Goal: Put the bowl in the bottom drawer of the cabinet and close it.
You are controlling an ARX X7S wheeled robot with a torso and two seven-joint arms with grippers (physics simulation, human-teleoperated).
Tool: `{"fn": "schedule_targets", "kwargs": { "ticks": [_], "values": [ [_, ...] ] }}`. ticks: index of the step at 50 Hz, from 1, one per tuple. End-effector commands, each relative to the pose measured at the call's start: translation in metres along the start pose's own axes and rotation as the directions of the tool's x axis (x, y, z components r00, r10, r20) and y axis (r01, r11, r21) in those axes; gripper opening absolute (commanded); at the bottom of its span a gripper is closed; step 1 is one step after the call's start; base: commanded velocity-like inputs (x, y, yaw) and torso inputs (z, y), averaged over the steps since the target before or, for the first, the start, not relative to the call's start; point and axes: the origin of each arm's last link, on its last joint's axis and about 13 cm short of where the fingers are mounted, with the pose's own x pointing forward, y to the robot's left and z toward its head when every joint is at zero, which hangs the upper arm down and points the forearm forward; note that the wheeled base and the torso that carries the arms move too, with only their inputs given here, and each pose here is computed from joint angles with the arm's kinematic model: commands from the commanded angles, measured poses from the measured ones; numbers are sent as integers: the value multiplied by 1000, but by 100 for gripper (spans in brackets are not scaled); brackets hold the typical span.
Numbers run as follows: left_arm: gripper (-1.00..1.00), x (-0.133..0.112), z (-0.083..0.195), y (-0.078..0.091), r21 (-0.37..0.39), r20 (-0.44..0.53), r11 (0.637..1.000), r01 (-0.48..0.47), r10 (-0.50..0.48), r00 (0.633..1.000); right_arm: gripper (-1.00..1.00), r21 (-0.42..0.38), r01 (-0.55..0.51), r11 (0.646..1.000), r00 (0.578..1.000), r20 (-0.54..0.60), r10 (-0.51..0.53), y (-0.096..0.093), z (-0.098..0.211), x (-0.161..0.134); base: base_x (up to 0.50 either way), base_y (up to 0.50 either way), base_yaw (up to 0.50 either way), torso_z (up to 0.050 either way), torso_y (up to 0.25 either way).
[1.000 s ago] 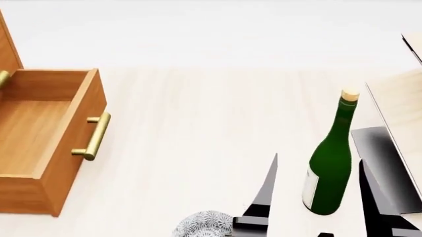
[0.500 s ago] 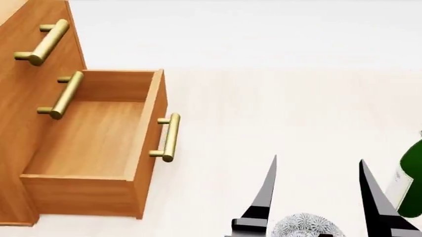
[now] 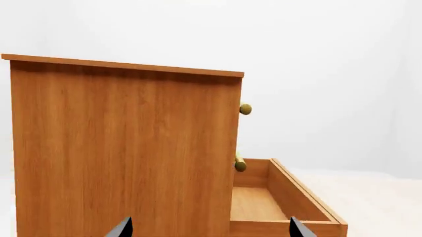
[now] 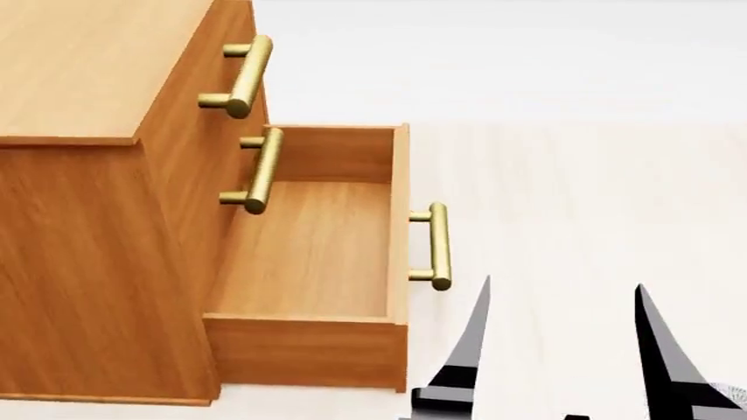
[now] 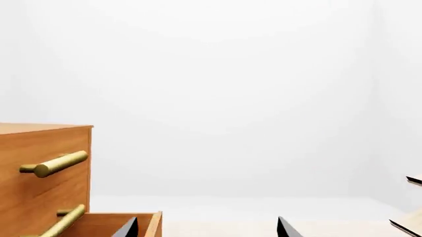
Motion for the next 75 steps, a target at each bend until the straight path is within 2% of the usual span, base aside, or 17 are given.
{"fn": "schedule_targets", "kwargs": {
  "ticks": [1,39,44,75],
  "values": [
    [100,-1,1,-1,-4,1,1000,9,-9,1000,100,27,19,999,1000,10,-20,-2,1,0,0,0,0,0,0],
    [100,-3,5,-3,-14,-10,1000,27,-27,1000,100,26,15,1000,1000,0,-15,-1,-1,0,0,0,0,50,0],
    [100,-2,3,-3,8,-12,1000,27,-27,1000,100,26,14,1000,1000,-2,-14,-1,-2,0,0,0,0,50,-5],
    [100,-3,1,-4,9,-12,999,37,-37,999,100,23,16,1000,1000,-6,-15,-2,-1,0,0,0,0,48,-143]
  ]
}}
